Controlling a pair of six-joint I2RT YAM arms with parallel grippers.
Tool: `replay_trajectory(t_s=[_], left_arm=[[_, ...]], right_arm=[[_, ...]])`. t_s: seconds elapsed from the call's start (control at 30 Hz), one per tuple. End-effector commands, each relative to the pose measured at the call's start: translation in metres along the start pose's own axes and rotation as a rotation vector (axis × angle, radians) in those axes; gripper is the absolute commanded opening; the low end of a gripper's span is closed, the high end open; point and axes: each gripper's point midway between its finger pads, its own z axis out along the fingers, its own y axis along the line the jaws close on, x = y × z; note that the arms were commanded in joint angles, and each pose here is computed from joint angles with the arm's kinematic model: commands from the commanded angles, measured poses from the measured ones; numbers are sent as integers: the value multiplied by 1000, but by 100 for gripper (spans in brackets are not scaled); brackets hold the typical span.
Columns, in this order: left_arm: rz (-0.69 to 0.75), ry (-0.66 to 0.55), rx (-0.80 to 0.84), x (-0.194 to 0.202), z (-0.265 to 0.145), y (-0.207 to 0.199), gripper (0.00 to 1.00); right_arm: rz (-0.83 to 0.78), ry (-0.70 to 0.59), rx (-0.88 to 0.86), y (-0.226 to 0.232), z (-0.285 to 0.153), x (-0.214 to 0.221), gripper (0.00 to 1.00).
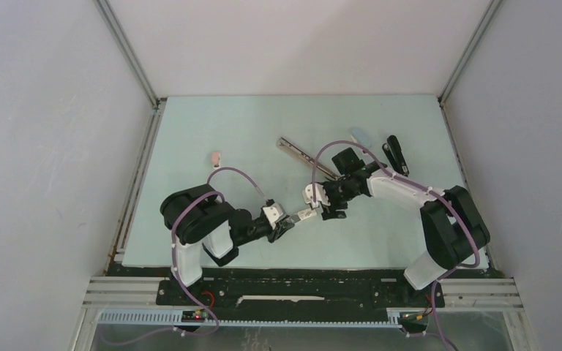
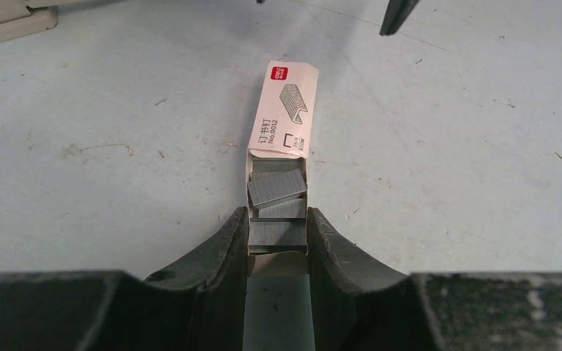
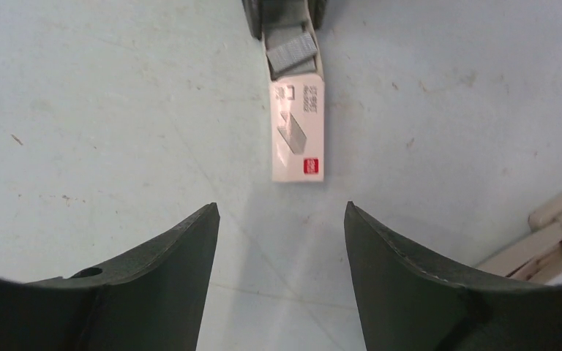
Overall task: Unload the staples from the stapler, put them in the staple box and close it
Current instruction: Close the staple box at the center of the board.
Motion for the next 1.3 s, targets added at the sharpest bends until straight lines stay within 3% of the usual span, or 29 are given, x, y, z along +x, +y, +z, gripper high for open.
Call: replay_trajectory(t_s=[0.0,0.13,0.33,0.53,0.77,1.27], left_arm=[[-14,104,18,29,-1,-5,34],[-18,104,18,29,-2,-5,34],[-19,101,20,28,0,-5,34],[-20,101,25,28,0,-6,34],[-19,97,39,28,1,-8,34],[-22,87,75,26,4,-14,34]], right_arm=[[99,6,48,-8,-12,4,72],[160,63,80,-16,-8,22,68],[266,142,109,-28,0,44,44],[276,168,115,-35,14,41,32],[235,189,74,-28,20,38,26],[166,172,31,-19,29,19,26]])
